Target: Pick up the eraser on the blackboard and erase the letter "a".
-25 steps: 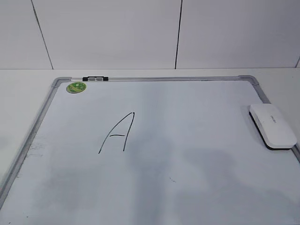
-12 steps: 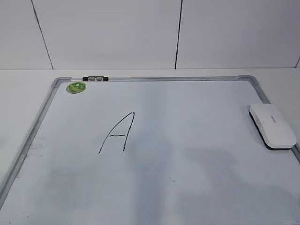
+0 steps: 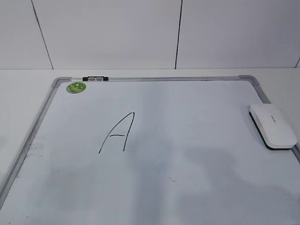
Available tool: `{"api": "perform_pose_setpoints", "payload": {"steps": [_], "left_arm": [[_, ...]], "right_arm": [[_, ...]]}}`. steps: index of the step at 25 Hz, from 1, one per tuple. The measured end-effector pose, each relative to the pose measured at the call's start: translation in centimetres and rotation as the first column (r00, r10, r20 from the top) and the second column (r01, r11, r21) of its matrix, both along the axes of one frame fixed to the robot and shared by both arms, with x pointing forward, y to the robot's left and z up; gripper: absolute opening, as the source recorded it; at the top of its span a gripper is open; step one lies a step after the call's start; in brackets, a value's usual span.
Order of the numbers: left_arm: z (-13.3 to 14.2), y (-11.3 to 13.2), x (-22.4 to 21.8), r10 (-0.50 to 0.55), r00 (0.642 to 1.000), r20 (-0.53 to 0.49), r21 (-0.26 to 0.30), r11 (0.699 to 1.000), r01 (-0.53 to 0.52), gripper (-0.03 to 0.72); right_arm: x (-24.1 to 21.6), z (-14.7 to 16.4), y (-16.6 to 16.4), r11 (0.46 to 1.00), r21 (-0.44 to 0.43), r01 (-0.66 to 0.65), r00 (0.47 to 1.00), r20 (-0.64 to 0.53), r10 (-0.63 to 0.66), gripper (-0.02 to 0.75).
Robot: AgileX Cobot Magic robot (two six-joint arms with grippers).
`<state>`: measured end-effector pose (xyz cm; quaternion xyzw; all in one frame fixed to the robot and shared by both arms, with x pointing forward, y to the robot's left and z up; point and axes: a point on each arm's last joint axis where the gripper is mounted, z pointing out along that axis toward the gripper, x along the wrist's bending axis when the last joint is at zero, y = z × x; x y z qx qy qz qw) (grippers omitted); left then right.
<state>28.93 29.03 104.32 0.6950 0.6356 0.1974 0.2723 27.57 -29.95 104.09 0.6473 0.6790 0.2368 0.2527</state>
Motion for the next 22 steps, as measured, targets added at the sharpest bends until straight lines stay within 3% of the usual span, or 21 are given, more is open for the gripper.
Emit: {"api": "perform_pose_setpoints", "payload": {"steps": [12,22], "left_arm": [[0.0,0.0,-0.1,0.001,1.0,0.004,-0.001,1.0,-0.001,0.497],[0.6,0.3,-2.3,0.034,0.988,0.152,-0.014,0.999,-0.032,0.497]], "right_arm": [[0.0,0.0,0.0,1.0,0.0,0.0,1.0,0.0,0.0,0.575],[-1.8,0.4,0.0,1.0,0.001,0.001,0.992,0.126,-0.001,0.566]]}}
